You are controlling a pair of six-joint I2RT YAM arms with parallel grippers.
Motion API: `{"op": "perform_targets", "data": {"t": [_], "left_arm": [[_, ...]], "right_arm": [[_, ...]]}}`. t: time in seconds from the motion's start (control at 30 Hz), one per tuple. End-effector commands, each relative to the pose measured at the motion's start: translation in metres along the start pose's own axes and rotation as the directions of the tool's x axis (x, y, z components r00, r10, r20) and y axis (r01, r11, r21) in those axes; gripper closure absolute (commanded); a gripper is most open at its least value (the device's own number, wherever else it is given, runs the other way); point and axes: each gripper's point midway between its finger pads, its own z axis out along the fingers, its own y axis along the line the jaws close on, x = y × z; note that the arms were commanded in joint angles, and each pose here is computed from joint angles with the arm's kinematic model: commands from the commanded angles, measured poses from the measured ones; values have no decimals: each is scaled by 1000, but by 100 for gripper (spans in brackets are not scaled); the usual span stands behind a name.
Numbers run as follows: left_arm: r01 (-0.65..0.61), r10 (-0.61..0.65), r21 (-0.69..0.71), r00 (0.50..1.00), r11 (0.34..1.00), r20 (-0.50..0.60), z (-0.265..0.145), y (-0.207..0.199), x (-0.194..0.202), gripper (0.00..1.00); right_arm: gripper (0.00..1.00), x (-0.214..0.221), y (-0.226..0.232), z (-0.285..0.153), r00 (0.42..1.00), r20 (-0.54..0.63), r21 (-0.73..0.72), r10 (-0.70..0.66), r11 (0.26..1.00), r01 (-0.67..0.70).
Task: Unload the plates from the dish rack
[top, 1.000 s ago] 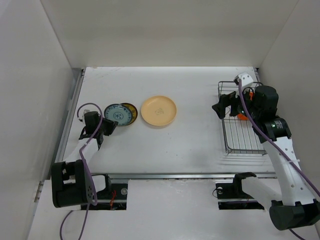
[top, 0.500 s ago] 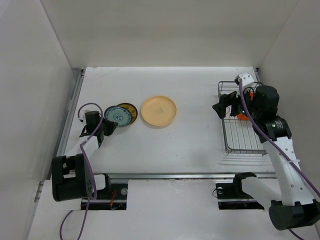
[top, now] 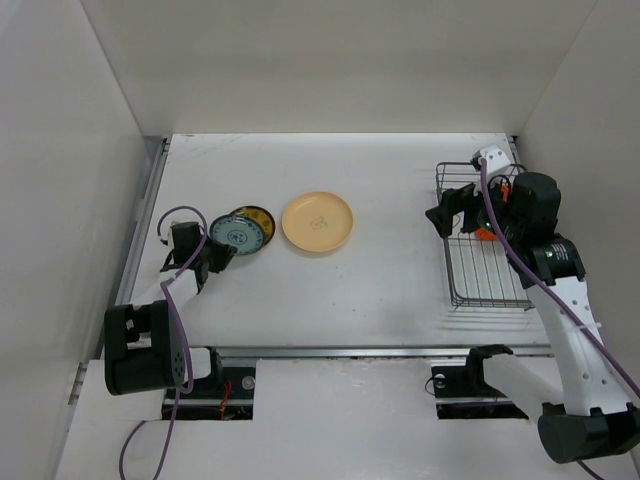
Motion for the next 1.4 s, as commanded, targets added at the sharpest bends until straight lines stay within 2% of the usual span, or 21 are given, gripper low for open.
{"op": "perform_targets", "data": {"t": [0.0, 0.17, 0.2, 0.3, 0.33, 0.5, 0.7, 0.83, 0.87, 0.93, 0.97, 1.0, 1.07, 1.1, 1.17, 1.2, 1.23, 1.33, 1.37], "left_arm": [[-21, 18, 79, 999, 997, 34, -3, -27, -14, 90], [-21, 18, 79, 999, 997, 34, -3, -27, -14, 74], [-21, 18, 79, 999, 997, 34, -3, -27, -14, 67], [-30, 28, 83, 999, 996, 27, -3, -28, -13, 56], [-30, 28, 83, 999, 996, 27, -3, -28, -13, 49], [-34, 31, 103, 999, 994, 29, -4, -34, -15, 32], [-59, 57, 105, 998, 993, 25, -4, -35, -12, 24], [-88, 84, 130, 996, 988, 36, -8, -43, -13, 23], [-107, 103, 135, 994, 985, 41, -12, -46, -11, 23], [-143, 133, 149, 988, 978, 73, -18, -55, -12, 23], [-163, 149, 172, 984, 971, 96, -27, -63, -13, 23], [-206, 189, 197, 977, 958, 102, -33, -69, -9, 23], [-266, 238, 260, 962, 928, 136, -45, -87, -5, 23], [-309, 262, 338, 948, 889, 179, -60, -109, -5, 25], [-385, 351, 477, 922, 790, 162, -76, -128, 23, 27], [-420, 371, 570, 905, 706, 208, -91, -151, 29, 27], [-441, 427, 658, 883, 611, 196, -109, -165, 50, 27], [-476, 497, 727, 841, 494, 214, -126, -179, 74, 32], [-483, 517, 743, 828, 464, 215, -131, -184, 84, 32]], "right_arm": [[0, -18, 2, -5, 997, 72, -4, -15, 1000, 15], [0, -18, 2, -5, 997, 72, -4, -15, 1000, 15], [0, -18, 2, -5, 997, 72, -4, -15, 1000, 15], [0, -14, 2, -3, 998, 64, -5, -12, 1000, 12], [0, -14, 2, -3, 998, 64, -5, -12, 1000, 12], [0, -14, -1, -4, 998, 64, 4, -9, 1000, 9], [0, -14, -1, -4, 998, 64, 4, -9, 1000, 9], [0, -15, -9, -4, 997, 70, 44, -13, 999, 9], [0, -19, -13, -7, 996, 85, 78, -7, 997, 1], [0, -25, -45, -12, 994, 108, 260, 2, 965, -30], [0, -18, -61, -9, 996, 83, 336, 12, 941, -40], [0, -16, -87, -16, 996, 81, 476, 27, 877, -62], [0, -13, -113, -22, 997, 66, 596, 36, 800, -68], [0, -4, -124, -20, 999, 16, 641, 31, 767, -34], [0, 3, -149, -26, 999, -24, 724, 38, 689, -8], [0, 11, -157, -17, 996, -67, 730, 63, 683, 6], [0, 16, -163, -15, 993, -99, 735, 70, 677, 25], [0, 33, -182, -7, 975, -188, 744, 116, 665, 65], [3, 34, -186, -5, 972, -203, 740, 115, 668, 76]]}}
